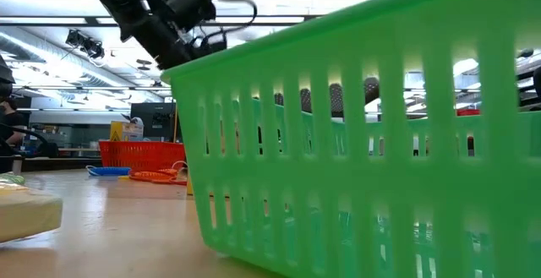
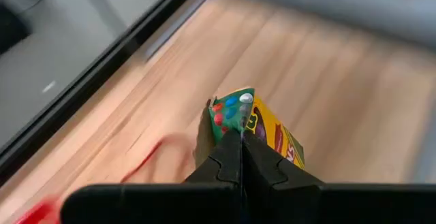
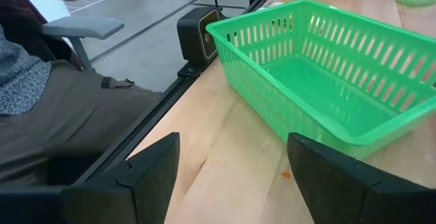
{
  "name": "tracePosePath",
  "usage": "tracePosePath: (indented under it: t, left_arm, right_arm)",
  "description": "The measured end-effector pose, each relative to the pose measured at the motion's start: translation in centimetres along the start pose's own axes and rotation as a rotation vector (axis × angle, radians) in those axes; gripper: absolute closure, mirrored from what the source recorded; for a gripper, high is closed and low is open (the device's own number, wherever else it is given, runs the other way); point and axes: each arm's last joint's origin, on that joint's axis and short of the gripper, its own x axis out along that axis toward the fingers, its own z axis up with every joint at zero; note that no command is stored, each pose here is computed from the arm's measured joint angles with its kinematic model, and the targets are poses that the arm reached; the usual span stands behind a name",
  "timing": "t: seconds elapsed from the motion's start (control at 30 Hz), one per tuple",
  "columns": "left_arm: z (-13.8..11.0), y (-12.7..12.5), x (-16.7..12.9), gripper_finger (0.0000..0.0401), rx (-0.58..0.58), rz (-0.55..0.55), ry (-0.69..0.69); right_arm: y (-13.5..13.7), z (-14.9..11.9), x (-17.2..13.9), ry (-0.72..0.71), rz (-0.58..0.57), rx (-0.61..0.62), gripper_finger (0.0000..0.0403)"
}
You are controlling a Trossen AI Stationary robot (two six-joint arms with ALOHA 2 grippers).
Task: Pick & Place Office Desk Supplies
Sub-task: Put the yellow crayon box into the red basket
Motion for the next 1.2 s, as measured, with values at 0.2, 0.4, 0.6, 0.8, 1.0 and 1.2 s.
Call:
tracePosePath:
  t: [0.2, 0.4, 0.6, 0.8, 1.0, 1.2]
  left_arm:
    - [2.9, -2.3, -1.2, 0.0399, -0.002, -0.3, -0.313]
    - [5.3, -2.7, -2.6, 0.0399, -0.026, -0.448, -0.579]
    - [5.7, -2.3, -2.8, 0.0399, -0.025, -0.503, -0.635]
    - [0.4, -0.8, -2.4, 0.0399, -0.144, -0.519, -0.718]
    - [-5.5, 1.2, -4.4, 0.0399, -0.247, -0.543, -0.838]
    - [-9.5, 2.7, -4.6, 0.0399, -0.25, -0.417, -0.741]
  right_arm:
    - [0.0, -0.1, 0.0, 0.011, -0.003, -0.005, 0.0124]
    - [-0.1, -0.2, 0.0, 0.021, -0.005, -0.007, 0.0124]
    - [-0.1, -0.2, 0.0, 0.023, -0.006, -0.008, 0.0124]
    - [-0.1, -0.3, 0.0, 0.026, -0.007, -0.006, 0.0124]
    - [-0.3, -0.2, 0.1, 0.025, -0.016, -0.006, 0.0124]
    - [-1.1, -0.1, 0.3, 0.023, -0.044, -0.004, 0.0124]
